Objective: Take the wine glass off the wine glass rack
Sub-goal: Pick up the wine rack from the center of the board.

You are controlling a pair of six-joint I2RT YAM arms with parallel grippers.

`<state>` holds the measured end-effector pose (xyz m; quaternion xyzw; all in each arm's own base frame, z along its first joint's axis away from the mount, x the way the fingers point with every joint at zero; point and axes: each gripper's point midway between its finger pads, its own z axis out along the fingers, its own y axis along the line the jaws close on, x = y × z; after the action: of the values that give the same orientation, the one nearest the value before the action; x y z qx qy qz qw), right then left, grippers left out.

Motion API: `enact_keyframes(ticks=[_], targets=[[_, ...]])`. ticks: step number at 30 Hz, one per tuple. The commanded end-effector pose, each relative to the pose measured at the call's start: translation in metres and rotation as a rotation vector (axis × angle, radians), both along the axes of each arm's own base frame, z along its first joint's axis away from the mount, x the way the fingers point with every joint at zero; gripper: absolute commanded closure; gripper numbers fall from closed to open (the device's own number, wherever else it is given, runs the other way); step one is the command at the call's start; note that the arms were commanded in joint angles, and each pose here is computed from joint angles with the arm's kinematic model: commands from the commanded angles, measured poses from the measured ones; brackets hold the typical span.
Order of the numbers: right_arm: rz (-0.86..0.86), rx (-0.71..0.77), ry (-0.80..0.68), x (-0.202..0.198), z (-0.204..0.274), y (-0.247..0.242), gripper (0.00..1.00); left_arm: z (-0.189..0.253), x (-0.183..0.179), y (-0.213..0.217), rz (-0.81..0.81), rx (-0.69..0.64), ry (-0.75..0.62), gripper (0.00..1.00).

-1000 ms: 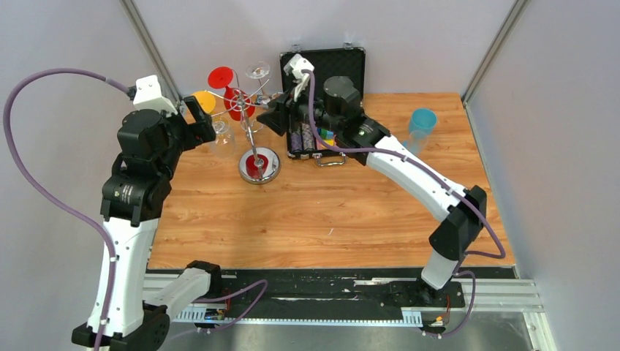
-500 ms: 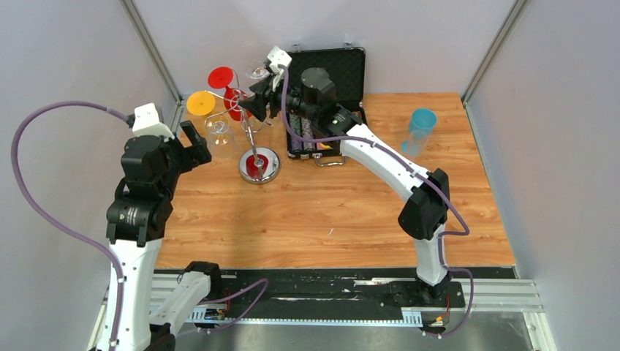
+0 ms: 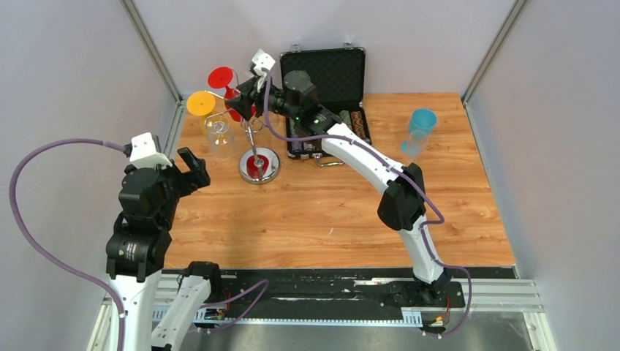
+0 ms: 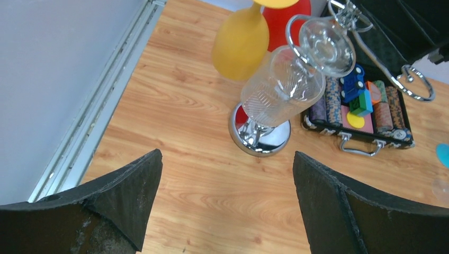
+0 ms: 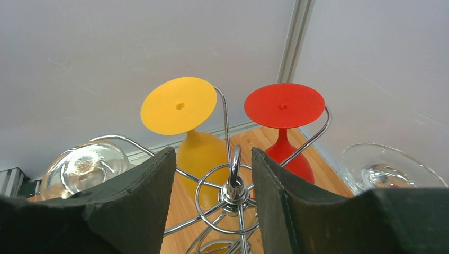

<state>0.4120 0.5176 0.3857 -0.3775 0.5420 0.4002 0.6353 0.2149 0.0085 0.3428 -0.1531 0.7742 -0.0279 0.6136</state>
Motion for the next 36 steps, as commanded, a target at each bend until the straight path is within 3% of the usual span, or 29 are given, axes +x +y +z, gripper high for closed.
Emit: enact_keyframes(ticks=[1, 6, 12, 25, 30, 36], targets=[[-0.011, 0.064, -0.081, 0.0, 0.029, 0.006, 0.45, -0.014, -0.001, -0.003, -0.022, 0.004, 0.026, 0.0], [-0.02, 0.063, -0.082, 0.004, 0.025, 0.01, 0.53, -0.027, -0.002, -0.007, -0.047, 0.001, 0.047, 0.0], [-0.033, 0.064, -0.094, 0.008, 0.025, 0.011, 0.69, -0.04, -0.001, -0.015, -0.087, -0.01, 0.066, 0.0], [-0.044, 0.06, -0.106, 0.013, 0.022, 0.013, 0.86, -0.054, 0.002, -0.018, -0.107, -0.006, 0.086, 0.0], [-0.052, 0.057, -0.116, 0.015, 0.021, 0.013, 0.99, -0.056, 0.003, -0.018, -0.109, -0.006, 0.084, 0.0], [-0.047, 0.058, -0.126, 0.014, 0.023, 0.013, 1.0, -0.061, 0.003, -0.02, -0.119, -0.009, 0.087, 0.0]])
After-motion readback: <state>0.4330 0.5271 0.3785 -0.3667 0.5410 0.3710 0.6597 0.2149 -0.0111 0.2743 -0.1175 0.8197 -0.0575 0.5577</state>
